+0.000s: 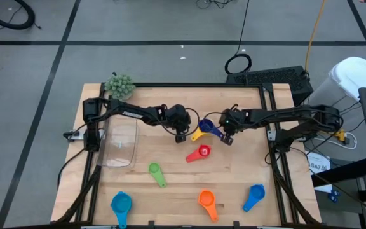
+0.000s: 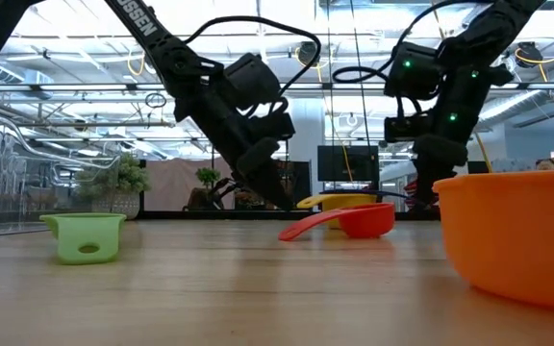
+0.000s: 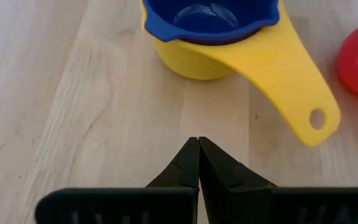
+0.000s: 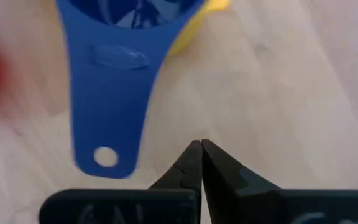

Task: Nest measuring cups in basket
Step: Adjust the stacked measuring cup on the table

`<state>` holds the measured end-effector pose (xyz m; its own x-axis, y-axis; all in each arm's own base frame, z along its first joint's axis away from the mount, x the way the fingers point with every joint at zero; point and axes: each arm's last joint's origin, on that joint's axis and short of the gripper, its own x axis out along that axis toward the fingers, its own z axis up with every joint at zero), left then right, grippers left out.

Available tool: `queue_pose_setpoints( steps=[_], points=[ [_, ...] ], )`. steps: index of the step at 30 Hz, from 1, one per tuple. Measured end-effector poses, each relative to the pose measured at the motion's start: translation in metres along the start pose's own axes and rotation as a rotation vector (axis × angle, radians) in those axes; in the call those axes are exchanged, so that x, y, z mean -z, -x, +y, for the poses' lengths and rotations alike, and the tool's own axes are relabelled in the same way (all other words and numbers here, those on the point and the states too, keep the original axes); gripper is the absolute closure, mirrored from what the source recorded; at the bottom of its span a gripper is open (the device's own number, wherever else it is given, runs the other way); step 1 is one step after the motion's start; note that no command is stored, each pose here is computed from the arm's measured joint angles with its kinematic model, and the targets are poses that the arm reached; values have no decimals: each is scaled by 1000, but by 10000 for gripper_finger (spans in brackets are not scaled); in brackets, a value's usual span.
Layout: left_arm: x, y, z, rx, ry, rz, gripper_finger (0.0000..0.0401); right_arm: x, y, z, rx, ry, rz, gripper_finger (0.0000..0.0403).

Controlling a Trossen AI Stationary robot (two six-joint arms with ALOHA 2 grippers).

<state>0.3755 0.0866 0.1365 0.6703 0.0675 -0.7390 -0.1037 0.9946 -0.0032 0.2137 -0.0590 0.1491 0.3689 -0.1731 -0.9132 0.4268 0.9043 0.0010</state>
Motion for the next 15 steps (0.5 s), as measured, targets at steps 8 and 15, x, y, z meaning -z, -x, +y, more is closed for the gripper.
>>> queue_pose_setpoints(
  steps=[8, 15],
  points=[
    [-2, 0, -4, 5, 50, -19, 398, 0, -14, 18, -125, -25, 28, 403],
    [-12, -1, -15, 21, 56, -112, 398, -10, -13, 38, -216, -33, -100, 403]
  ],
)
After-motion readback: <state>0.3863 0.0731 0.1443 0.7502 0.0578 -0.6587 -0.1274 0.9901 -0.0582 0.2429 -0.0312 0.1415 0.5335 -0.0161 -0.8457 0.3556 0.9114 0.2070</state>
